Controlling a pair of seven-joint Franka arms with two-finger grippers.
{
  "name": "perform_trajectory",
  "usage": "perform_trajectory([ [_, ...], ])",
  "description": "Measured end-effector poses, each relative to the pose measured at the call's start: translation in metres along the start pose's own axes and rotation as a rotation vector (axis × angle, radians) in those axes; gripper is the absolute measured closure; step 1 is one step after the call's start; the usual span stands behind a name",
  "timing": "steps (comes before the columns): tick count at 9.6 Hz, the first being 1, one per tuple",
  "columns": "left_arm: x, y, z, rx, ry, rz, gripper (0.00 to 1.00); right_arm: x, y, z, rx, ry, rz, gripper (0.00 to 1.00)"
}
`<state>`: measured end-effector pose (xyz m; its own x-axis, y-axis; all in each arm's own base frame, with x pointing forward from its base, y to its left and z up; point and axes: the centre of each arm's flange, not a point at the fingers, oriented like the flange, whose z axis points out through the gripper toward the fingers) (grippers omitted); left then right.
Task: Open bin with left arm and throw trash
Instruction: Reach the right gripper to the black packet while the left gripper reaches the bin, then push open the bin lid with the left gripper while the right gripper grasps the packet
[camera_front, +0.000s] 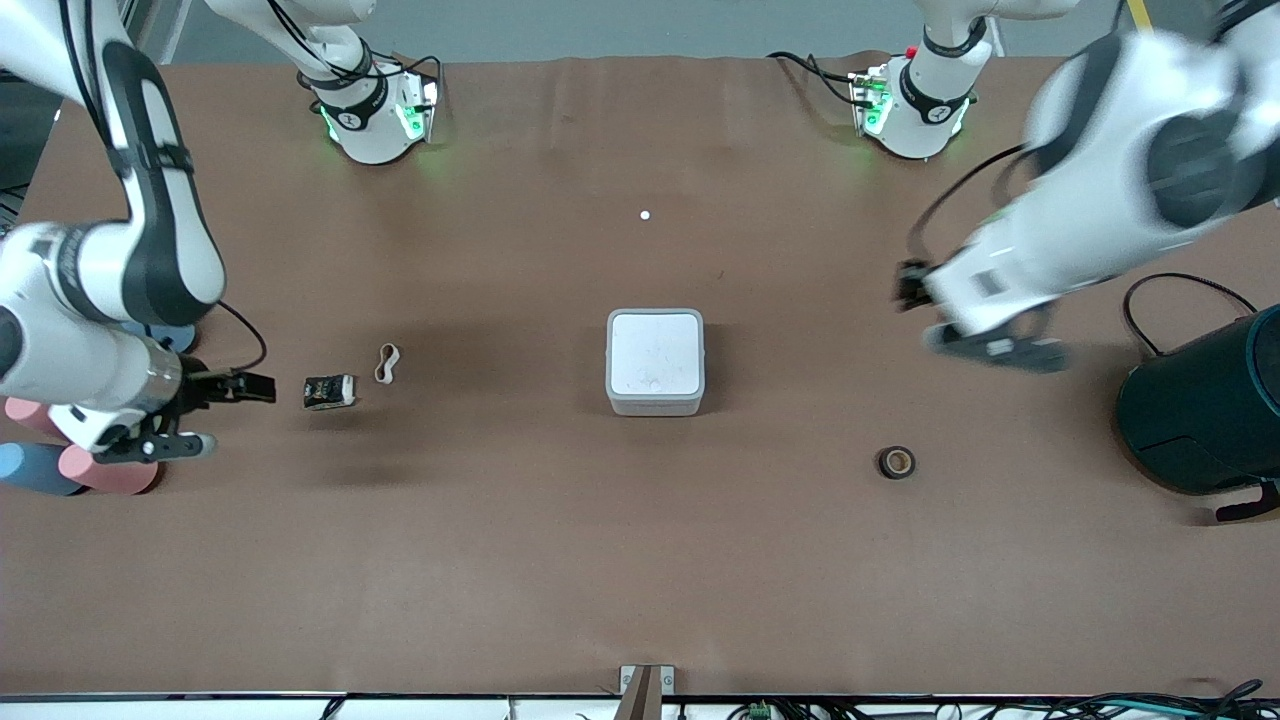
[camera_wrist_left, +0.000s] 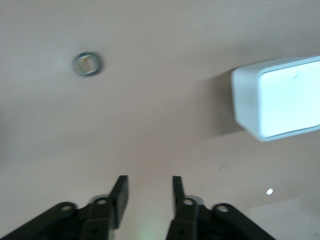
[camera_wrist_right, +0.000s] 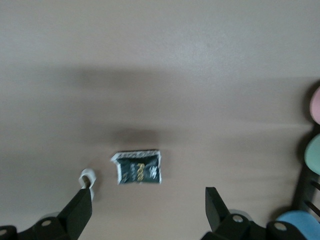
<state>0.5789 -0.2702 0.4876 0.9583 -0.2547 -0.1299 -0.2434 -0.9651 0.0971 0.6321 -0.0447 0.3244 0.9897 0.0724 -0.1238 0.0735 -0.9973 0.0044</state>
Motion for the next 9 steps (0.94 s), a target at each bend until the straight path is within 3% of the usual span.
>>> perform_trajectory([
  [2,0.031,0.072,0.055,-0.03,0.081,0.047,0.94,-0.012,0.006,0.059,-0.008,0.087,0.01,0.0],
  [3,0.044,0.094,0.081,-0.05,0.127,0.064,0.99,-0.022,0.004,0.084,-0.01,0.116,0.009,0.0],
  [5,0.058,0.132,0.127,-0.086,0.185,0.043,0.99,-0.032,-0.004,0.113,-0.006,0.114,-0.001,0.0],
  [9,0.059,0.175,0.189,-0.111,0.183,-0.011,0.99,-0.045,-0.014,0.135,0.004,0.067,-0.013,0.0],
])
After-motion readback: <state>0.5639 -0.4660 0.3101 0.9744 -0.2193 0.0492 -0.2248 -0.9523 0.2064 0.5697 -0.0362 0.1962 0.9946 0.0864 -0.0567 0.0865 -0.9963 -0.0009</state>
